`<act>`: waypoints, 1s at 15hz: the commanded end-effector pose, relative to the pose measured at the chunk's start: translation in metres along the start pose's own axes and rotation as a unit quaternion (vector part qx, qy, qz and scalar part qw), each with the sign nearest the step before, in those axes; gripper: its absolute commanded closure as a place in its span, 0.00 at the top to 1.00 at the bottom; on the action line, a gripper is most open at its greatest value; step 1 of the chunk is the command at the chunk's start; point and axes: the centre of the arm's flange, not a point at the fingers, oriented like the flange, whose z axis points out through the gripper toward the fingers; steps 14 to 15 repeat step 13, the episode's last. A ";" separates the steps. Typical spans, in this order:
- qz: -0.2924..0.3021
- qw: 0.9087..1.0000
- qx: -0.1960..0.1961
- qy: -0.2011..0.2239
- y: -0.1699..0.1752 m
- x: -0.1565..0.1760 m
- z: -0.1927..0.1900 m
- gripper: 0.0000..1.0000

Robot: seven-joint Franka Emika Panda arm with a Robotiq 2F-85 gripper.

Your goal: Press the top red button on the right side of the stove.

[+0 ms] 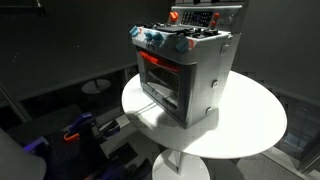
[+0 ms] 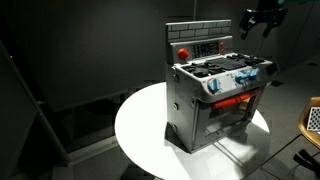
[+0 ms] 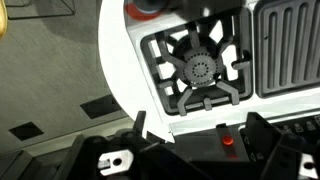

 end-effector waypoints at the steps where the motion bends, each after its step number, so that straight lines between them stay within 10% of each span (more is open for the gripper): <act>1: -0.035 0.998 0.011 -0.057 0.016 -0.017 -0.030 1.00; 15: -0.091 0.989 0.015 -0.119 0.029 -0.041 -0.051 1.00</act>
